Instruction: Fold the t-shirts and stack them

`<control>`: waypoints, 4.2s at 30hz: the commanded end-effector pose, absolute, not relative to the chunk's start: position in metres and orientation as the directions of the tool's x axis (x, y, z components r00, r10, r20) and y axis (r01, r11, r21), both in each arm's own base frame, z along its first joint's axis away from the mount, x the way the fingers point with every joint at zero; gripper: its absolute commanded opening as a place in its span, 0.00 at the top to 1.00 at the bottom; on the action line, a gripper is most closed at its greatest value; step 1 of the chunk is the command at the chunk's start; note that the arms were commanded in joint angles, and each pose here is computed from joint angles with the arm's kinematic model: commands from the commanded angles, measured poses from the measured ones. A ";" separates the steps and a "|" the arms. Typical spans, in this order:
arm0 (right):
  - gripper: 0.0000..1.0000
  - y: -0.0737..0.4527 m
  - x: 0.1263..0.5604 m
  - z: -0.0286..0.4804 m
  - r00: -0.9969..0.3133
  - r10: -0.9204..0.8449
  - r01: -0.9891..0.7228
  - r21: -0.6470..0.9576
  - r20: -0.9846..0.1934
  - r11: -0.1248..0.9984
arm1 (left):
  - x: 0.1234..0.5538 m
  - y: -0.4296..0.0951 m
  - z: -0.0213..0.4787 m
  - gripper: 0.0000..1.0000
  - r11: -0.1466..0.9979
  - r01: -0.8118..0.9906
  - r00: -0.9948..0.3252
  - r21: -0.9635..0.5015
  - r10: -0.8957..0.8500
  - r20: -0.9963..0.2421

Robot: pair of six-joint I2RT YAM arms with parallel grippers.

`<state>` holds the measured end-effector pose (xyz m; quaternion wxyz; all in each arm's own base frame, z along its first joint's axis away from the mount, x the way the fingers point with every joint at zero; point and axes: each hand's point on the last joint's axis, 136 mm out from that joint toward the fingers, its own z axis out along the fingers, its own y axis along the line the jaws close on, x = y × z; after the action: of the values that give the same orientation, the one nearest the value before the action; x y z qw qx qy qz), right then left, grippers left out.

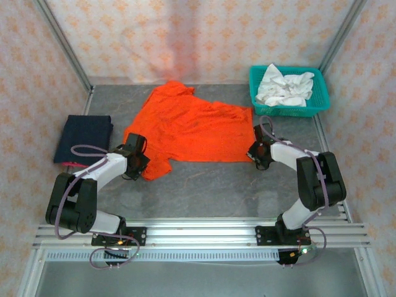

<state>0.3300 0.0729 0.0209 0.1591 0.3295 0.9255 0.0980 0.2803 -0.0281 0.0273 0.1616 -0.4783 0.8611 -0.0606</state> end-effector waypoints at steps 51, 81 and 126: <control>1.00 0.134 0.616 0.374 -0.391 0.464 -0.110 0.541 -0.795 0.834 | 0.567 0.048 0.380 1.00 0.713 -0.476 -0.188 -0.516 -0.655 -0.732; 1.00 0.131 0.368 0.196 -0.756 0.372 -0.065 0.628 -0.538 0.775 | 0.281 0.021 0.215 1.00 0.631 -0.587 -0.382 -0.508 -0.768 -0.514; 0.28 0.115 0.400 0.138 -0.785 0.285 0.113 0.324 -0.550 0.939 | 0.284 0.038 0.139 0.00 0.616 -0.713 -0.428 -0.333 -0.760 -0.490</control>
<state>0.3631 0.0972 0.1282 0.2613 0.1425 0.9439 0.1433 0.2387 0.0227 0.1221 0.2415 -0.4544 0.8555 -0.0571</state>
